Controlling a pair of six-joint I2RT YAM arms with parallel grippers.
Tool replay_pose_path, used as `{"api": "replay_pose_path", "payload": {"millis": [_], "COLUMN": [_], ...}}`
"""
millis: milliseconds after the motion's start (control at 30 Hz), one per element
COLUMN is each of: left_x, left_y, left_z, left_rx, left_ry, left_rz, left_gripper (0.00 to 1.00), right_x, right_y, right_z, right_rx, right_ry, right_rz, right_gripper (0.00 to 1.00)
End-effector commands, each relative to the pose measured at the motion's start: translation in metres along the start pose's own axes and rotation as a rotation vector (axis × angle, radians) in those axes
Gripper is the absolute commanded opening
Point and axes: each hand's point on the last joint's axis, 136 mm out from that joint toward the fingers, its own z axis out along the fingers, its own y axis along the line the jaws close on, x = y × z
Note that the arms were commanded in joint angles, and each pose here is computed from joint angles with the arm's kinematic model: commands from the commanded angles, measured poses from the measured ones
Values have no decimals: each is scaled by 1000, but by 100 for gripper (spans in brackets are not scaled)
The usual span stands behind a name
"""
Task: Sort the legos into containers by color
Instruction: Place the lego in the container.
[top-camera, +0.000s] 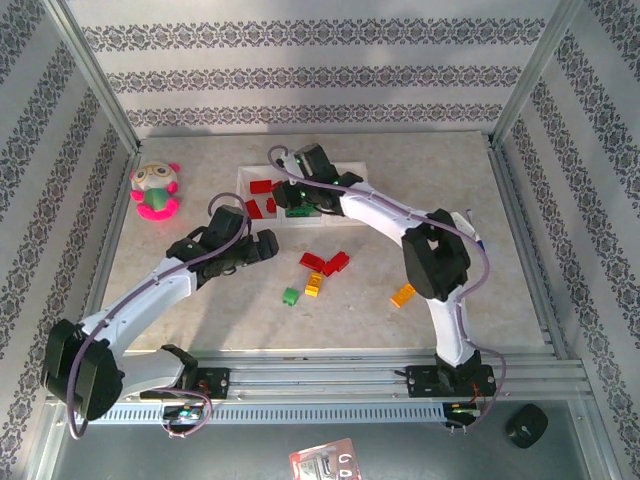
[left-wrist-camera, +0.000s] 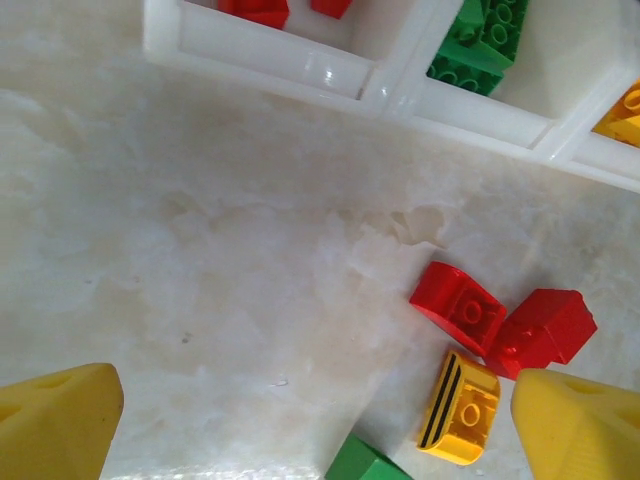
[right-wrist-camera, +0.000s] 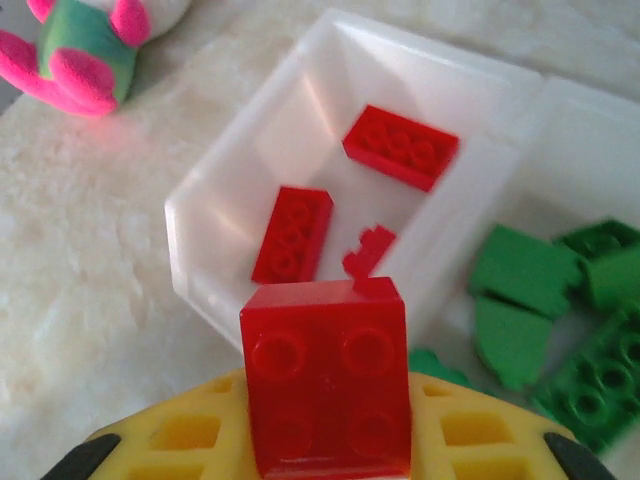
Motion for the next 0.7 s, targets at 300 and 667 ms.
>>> {"api": "replay_pose_path", "payload": {"millis": [300,667], "left_x": [2,-10], "left_y": [27,-10], "left_z": [-9,5], "left_rx": [-77,34], "left_ry": [-16,-49], "left_rz": [46,366], "left_gripper": [99,99], "right_x": [-32,-19], "right_y": [8,-9], "right_z": [32,-38], "right_rx": [-70,-13], "right_ry": [-57,-130], "right_rz": [16,48], "right_gripper": [46,85]}}
